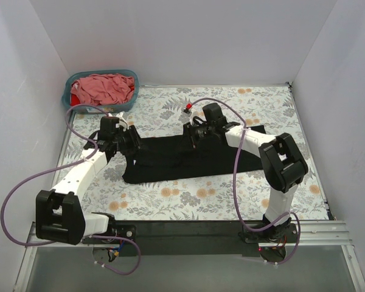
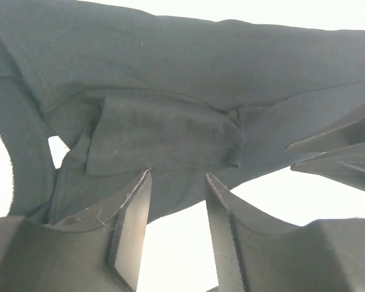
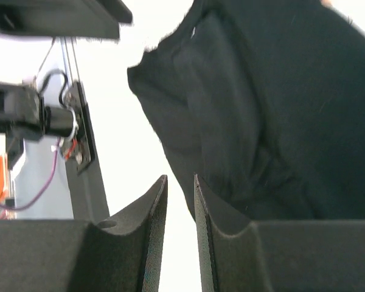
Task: Fold and stack the t-shirts
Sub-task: Fold the tshirt
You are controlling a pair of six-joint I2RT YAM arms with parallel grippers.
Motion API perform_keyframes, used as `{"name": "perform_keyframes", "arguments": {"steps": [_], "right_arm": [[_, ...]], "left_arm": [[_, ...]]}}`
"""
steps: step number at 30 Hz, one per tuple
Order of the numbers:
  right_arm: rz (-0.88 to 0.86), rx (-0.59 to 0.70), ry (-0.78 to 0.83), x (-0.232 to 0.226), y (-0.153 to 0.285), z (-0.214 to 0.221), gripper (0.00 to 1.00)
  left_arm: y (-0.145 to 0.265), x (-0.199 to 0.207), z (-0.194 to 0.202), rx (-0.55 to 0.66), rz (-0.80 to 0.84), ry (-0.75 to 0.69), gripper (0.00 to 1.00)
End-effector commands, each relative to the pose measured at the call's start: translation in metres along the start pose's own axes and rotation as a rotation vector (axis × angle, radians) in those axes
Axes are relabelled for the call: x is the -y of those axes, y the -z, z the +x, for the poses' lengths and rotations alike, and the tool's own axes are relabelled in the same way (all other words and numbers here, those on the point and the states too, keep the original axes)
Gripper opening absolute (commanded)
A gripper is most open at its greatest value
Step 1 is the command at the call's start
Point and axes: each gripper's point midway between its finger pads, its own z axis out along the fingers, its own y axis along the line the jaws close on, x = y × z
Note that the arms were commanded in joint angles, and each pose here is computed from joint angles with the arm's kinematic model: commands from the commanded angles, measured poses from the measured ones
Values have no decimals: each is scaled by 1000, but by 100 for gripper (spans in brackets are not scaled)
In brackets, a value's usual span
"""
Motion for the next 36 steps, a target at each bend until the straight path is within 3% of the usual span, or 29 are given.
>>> {"name": "perform_keyframes", "arguments": {"steps": [1, 6, 13, 18, 21, 25, 30, 32, 33, 36], "right_arm": [[8, 38, -25, 2, -10, -29, 31], [-45, 42, -80, 0, -32, -33, 31], [-67, -53, -187, 37, -58, 20, 31], [-5, -77, -251, 72, -49, 53, 31], [26, -50, -250, 83, -33, 51, 31], [57, 0, -218, 83, -8, 35, 32], [118, 45, -121, 64, 21, 15, 32], [216, 28, -128, 71, 34, 23, 33], [260, 32, -115, 74, 39, 21, 42], [486, -20, -106, 86, 71, 33, 51]], "left_arm": [[-15, 12, -6, -25, 52, 38, 36], [-53, 7, 11, -117, 32, 61, 29], [-89, -43, 38, -181, -164, 162, 16], [-94, -69, 44, -189, -271, 219, 13], [-96, -77, 44, -198, -303, 218, 14], [-95, -73, 32, -185, -304, 193, 17], [-79, -44, 1, -129, -228, 163, 35], [-64, -30, -8, -115, -208, 157, 37], [-58, -27, -10, -109, -204, 157, 39], [-31, -24, -10, -64, -227, 163, 44]]}}
